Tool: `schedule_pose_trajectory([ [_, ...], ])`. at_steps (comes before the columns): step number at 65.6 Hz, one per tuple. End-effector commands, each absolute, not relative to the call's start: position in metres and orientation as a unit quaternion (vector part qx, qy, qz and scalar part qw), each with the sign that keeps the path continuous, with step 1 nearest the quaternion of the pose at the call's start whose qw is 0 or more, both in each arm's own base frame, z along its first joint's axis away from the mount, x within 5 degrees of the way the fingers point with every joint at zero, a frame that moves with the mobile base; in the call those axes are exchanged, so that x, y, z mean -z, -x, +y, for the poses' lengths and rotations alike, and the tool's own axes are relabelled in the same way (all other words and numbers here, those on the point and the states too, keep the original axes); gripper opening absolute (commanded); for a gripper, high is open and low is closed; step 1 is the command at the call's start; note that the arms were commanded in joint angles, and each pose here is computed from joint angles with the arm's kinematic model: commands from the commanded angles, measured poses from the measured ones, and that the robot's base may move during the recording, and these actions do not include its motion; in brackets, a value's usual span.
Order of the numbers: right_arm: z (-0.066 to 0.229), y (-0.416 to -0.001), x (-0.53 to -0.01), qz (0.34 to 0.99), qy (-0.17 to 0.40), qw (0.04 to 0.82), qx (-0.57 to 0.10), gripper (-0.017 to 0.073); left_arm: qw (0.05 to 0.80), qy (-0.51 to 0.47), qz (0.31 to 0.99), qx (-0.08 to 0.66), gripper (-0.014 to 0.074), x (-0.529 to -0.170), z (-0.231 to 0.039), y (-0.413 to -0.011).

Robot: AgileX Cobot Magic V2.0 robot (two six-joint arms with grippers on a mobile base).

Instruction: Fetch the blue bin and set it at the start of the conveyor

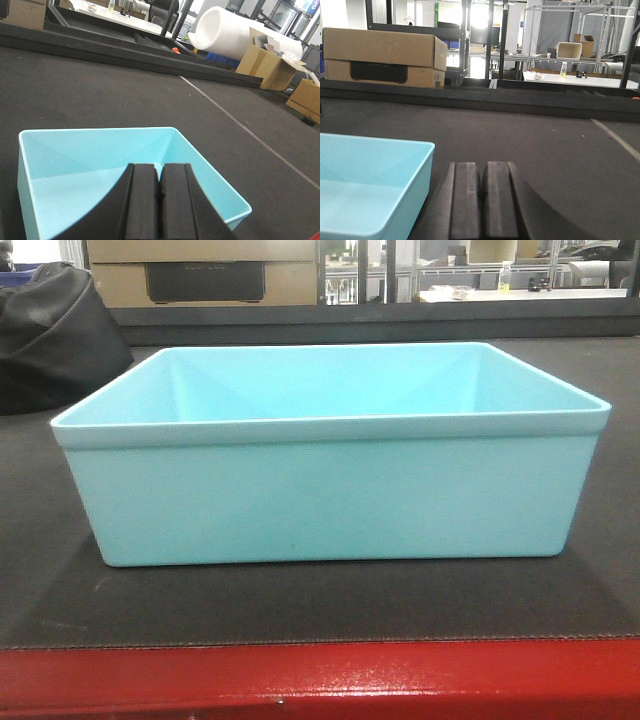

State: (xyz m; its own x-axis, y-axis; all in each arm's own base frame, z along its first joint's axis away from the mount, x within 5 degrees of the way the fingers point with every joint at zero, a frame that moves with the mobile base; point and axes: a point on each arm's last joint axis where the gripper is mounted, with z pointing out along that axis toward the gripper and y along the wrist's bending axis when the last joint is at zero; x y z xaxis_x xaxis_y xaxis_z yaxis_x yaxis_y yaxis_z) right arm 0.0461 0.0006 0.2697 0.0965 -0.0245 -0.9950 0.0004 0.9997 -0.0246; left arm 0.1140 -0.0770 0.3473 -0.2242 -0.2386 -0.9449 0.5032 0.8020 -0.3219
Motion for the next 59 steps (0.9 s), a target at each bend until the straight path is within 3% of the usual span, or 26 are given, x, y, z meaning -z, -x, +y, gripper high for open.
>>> schedule_pose_trajectory([
  [1,0.000,-0.044,-0.258,0.670,0.009,0.742,0.013,-0.0163,0.622,-0.096,0.713,0.309,-0.0111,-0.350,-0.078,-0.112],
  [29,-0.003,-0.056,-0.205,0.710,-0.019,0.704,0.020,-0.0163,0.621,-0.096,0.715,0.308,-0.0111,-0.349,-0.077,-0.112],
  [35,-0.004,-0.056,-0.213,0.675,-0.024,0.737,0.028,-0.0163,0.621,-0.096,0.715,0.308,-0.0111,-0.349,-0.077,-0.112],
  [59,-0.004,-0.056,-0.210,0.690,-0.024,0.723,0.027,-0.0163,0.621,-0.096,0.715,0.308,-0.0111,-0.349,-0.077,-0.112],
])
